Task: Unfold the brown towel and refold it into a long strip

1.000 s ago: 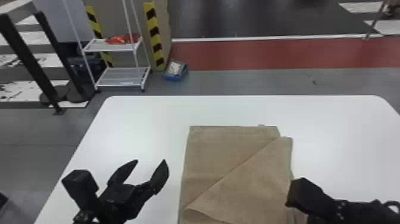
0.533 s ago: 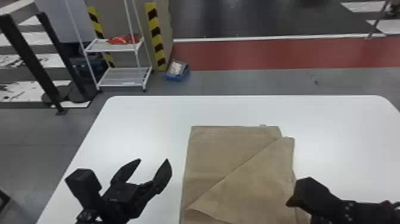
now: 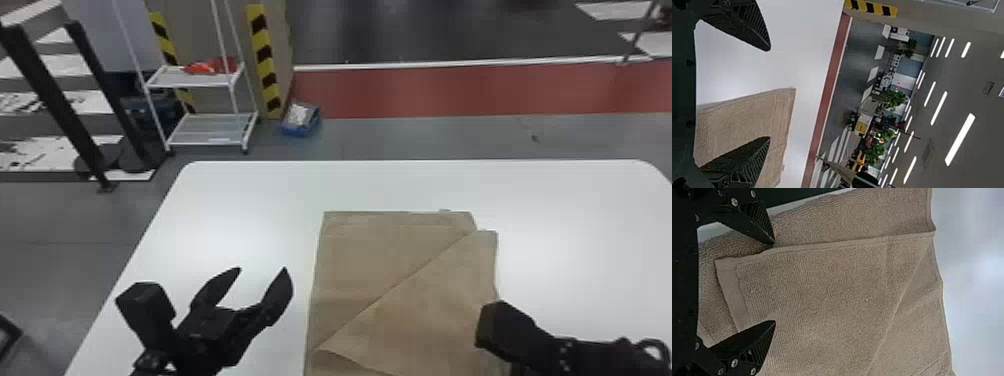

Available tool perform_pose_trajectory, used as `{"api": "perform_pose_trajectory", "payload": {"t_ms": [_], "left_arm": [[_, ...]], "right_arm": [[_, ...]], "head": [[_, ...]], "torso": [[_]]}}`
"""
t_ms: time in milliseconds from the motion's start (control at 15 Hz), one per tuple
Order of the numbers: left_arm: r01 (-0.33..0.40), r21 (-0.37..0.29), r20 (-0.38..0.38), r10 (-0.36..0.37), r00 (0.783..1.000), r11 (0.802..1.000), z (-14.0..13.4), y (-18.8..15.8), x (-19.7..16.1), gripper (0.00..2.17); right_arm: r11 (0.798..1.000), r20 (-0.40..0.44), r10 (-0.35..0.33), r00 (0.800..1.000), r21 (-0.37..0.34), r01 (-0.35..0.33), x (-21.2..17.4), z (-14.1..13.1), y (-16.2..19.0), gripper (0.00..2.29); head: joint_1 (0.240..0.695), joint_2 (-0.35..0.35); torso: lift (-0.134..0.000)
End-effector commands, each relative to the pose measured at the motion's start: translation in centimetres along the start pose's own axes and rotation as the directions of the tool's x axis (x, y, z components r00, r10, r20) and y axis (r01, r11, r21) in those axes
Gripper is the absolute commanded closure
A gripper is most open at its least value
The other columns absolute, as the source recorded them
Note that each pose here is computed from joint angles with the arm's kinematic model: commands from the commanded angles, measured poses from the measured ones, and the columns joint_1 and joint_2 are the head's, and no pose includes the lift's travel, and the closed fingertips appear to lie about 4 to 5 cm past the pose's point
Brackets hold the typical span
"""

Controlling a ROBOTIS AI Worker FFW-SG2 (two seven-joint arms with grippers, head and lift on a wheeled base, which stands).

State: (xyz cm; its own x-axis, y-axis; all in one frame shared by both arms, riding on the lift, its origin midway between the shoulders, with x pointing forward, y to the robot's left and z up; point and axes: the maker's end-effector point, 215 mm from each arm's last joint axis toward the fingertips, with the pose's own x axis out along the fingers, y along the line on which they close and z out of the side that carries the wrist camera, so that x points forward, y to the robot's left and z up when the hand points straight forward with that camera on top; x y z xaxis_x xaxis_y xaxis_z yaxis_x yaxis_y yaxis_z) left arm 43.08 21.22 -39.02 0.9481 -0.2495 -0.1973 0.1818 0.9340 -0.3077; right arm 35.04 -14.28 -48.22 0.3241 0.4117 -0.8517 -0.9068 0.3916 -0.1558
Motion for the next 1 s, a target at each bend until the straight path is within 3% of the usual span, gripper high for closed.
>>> {"api": "perform_pose_trajectory", "payload": {"t_ms": [0, 933], "left_arm": [[0.001, 0.001, -0.002, -0.001, 1.000, 1.000, 0.0, 0.0, 0.1, 0.07], [0.010, 0.001, -0.007, -0.010, 1.000, 1.000, -0.3, -0.4, 0.1, 0.08]], "right_arm": [[0.999, -0.009, -0.037, 0.999, 0.020, 0.037, -0.1, -0.3, -0.9, 0.17], [0.977, -0.024, -0.197, 0.980, 0.077, 0.198, -0.9, -0.7, -4.6, 0.18]], "head": [[0.695, 0.102], [0.695, 0.054]], "torso": [[-0.103], [-0.103]]}}
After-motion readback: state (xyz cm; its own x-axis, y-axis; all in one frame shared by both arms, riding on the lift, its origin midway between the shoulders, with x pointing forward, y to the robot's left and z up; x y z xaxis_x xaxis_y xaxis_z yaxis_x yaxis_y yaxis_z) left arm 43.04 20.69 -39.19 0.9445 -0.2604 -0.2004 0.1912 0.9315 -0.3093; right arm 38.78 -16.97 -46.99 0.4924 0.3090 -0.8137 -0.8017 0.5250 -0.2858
